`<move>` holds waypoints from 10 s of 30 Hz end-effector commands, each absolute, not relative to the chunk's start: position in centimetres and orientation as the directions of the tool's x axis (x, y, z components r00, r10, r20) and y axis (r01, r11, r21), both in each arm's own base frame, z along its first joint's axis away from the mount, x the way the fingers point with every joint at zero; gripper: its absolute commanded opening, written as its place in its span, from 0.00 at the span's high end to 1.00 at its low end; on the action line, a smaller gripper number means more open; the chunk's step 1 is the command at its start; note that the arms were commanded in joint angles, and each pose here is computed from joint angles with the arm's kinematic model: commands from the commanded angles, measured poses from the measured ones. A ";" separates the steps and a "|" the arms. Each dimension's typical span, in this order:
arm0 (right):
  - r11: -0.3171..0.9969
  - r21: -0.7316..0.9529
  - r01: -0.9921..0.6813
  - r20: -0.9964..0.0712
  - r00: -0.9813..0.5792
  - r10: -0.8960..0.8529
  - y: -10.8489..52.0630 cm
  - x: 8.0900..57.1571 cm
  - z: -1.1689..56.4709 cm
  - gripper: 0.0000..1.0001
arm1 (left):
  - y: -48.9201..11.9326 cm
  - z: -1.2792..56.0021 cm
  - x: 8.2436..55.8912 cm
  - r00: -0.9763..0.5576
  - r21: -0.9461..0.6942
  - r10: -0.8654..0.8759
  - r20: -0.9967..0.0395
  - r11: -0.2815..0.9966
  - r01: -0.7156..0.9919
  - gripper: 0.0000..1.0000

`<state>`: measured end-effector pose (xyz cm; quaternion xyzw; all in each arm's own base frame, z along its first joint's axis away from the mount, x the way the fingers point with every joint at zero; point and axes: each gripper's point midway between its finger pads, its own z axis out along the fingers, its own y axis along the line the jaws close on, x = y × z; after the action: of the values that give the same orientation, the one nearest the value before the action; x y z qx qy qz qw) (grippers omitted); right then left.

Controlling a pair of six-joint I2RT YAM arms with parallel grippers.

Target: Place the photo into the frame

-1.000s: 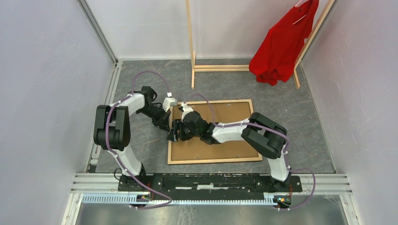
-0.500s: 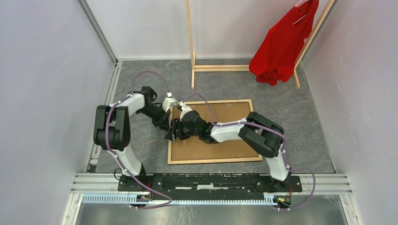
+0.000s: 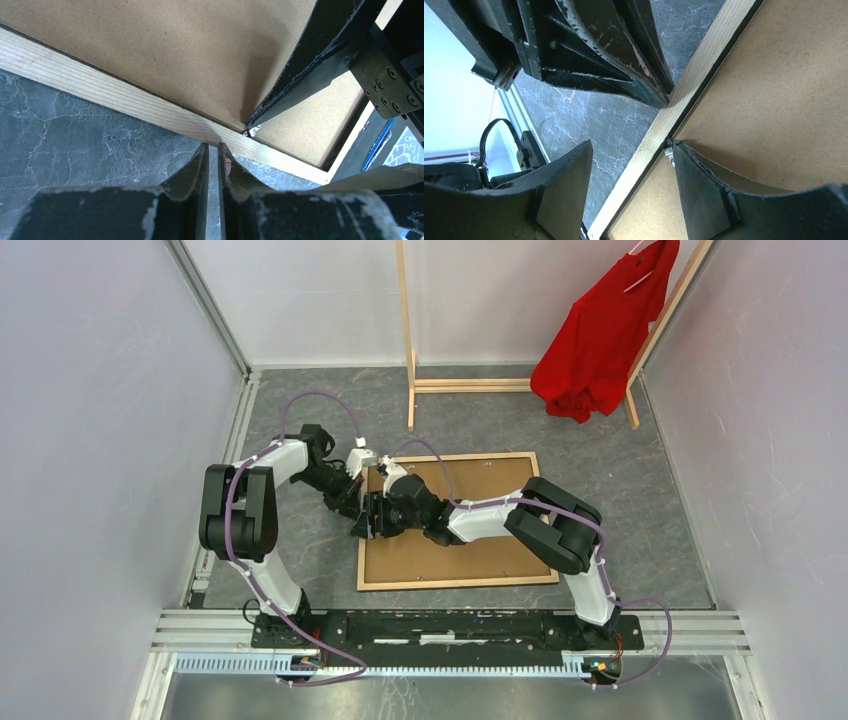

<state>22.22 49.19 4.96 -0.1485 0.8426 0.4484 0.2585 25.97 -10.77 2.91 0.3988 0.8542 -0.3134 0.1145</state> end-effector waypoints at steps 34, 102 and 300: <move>0.753 0.534 -0.385 -0.683 -0.721 0.116 39.6 37.7 6.3 0.30 | -10.7 3.2 26.9 -0.663 -0.470 0.588 -0.463 0.472 0.746 0.85; 0.835 0.474 -0.281 -0.764 -0.603 0.231 29.4 38.4 12.9 0.19 | -9.5 5.6 27.0 -0.607 -0.383 0.626 -0.490 0.471 0.795 0.88; 0.679 0.677 -0.284 -0.595 -0.754 0.278 33.8 42.7 9.8 0.28 | -16.3 4.5 33.4 -0.621 -0.462 0.596 -0.510 0.419 0.782 0.82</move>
<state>39.92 37.47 5.54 -0.0104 0.8593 0.4258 0.2832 32.07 -17.24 2.14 0.3774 0.8401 -0.3788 0.0914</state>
